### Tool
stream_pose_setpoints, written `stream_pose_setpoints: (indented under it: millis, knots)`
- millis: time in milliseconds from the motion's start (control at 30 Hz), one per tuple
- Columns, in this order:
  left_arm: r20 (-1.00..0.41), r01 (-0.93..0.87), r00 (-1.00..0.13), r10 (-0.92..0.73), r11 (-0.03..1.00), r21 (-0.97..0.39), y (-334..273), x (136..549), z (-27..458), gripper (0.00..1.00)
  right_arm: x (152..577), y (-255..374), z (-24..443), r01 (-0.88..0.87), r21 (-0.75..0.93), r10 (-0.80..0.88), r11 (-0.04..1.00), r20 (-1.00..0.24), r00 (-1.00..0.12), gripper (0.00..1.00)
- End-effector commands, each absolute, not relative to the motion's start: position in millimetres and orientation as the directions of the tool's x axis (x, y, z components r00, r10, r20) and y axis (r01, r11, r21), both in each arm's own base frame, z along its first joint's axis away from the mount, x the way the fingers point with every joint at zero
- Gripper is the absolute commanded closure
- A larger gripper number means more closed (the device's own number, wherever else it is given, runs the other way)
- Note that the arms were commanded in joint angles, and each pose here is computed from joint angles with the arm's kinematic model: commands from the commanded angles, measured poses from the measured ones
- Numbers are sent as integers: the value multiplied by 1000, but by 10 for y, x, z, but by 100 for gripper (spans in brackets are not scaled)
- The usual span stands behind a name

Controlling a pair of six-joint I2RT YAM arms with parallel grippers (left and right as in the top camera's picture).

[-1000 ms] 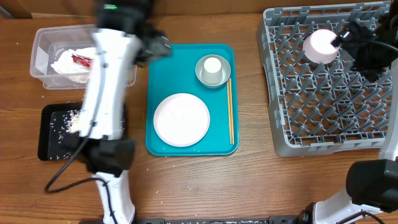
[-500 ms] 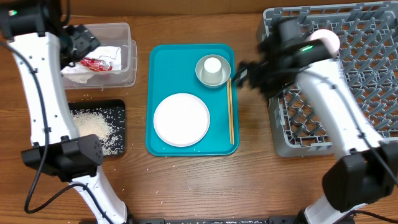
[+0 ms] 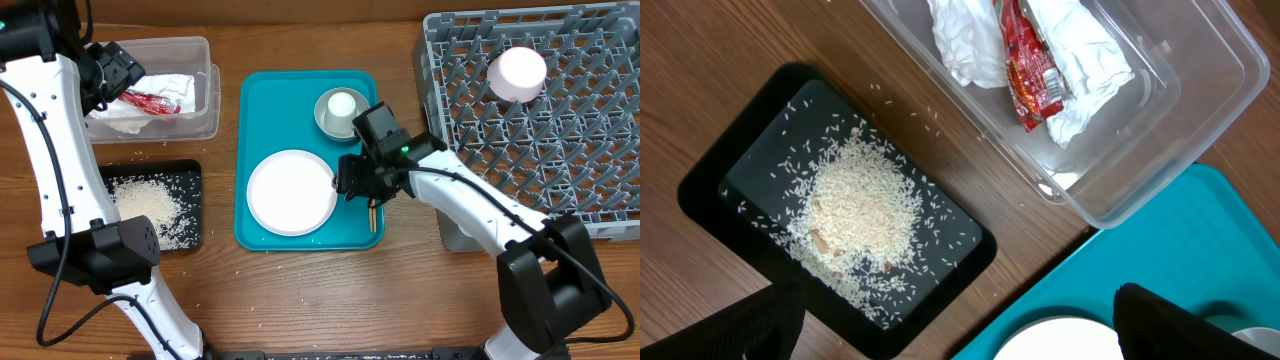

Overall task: Sort waste into correct bins and load items into the dishwasher
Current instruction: 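Lower the right gripper onto the white plate rim and close it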

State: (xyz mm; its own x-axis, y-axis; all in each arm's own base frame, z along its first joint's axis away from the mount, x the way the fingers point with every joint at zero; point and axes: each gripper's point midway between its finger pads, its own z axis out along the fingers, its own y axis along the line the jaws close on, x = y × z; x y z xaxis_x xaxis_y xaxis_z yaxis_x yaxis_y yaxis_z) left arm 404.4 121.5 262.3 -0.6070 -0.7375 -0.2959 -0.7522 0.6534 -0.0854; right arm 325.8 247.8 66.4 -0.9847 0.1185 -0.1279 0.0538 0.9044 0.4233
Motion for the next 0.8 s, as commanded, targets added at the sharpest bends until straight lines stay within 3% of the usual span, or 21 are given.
stream_pose_setpoints:
  millis: [0,167,300,767]
  knots:
    - [-306,-750,-609,-732,657,-81,1217,4019,2662,0,3256,2551,625,166,445,234,880,-103,-967,43]
    - [-306,-750,-609,-732,657,-81,1217,4019,2662,0,3271,2691,594,191,455,273,870,-120,-955,42]
    - [-306,-750,-609,-732,657,-81,1217,4019,2662,0,3233,2516,402,287,349,346,892,-118,-931,38]
    - [-306,-750,-609,-732,657,-81,1217,4019,2662,0,3040,2740,16,353,358,360,865,49,-932,43]
